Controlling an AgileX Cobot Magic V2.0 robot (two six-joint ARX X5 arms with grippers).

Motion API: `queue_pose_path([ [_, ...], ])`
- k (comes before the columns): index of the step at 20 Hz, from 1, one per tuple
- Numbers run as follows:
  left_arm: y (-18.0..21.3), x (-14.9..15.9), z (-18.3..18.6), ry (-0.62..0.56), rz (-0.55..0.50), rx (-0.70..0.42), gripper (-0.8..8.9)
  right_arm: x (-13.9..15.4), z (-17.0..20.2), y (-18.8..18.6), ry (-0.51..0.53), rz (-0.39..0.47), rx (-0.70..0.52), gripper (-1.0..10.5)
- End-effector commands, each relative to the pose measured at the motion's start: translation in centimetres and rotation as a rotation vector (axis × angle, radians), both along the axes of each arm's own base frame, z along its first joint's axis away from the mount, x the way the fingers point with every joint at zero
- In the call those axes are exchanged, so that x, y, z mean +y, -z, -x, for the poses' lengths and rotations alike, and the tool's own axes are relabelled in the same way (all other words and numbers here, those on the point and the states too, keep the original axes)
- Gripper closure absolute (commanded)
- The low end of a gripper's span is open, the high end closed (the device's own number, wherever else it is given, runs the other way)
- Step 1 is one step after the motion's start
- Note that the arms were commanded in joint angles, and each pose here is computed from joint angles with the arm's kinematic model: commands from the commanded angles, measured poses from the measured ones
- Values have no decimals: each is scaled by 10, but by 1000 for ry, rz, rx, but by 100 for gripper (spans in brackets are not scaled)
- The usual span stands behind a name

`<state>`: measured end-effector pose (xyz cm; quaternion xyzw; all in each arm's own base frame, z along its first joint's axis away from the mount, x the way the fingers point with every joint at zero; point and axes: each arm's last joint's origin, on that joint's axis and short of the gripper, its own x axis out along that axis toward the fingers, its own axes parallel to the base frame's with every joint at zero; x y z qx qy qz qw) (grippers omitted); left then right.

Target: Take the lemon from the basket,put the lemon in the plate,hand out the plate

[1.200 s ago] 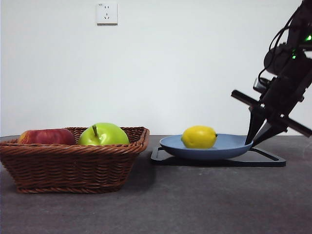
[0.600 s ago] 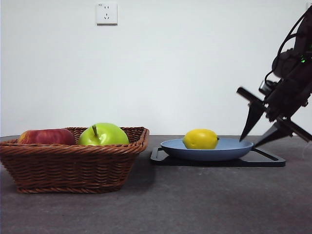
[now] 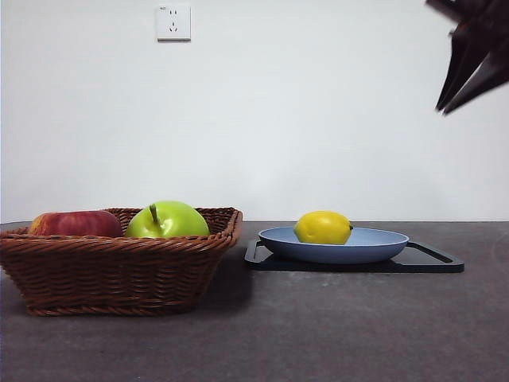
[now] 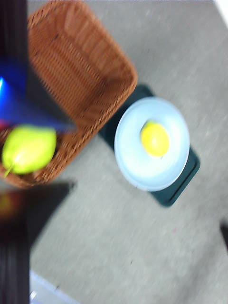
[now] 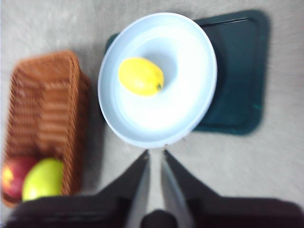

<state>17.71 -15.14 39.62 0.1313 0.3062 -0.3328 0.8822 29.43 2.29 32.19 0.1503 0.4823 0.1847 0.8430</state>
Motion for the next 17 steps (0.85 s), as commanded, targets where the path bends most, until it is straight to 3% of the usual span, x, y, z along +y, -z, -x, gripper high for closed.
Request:
queue_pose_path([
  [1, -6, 2, -8, 11, -23, -73, 807, 11, 16, -18, 0, 176, -76, 944],
  [4, -4, 20, -22, -114, -79, -102, 807, 35, 50, -40, 30, 388, -173, 944],
  [7, 6, 46, -34, -197, -75, -80, 807, 53, 86, -54, 21, 459, -329, 944],
  [12, 37, 81, -20, -194, 89, -145, 807, 61, 132, -45, 29, 402, -576, 944],
  [17, 75, 100, 28, -248, 201, -257, 807, 49, 162, 4, 89, 293, -735, 944],
])
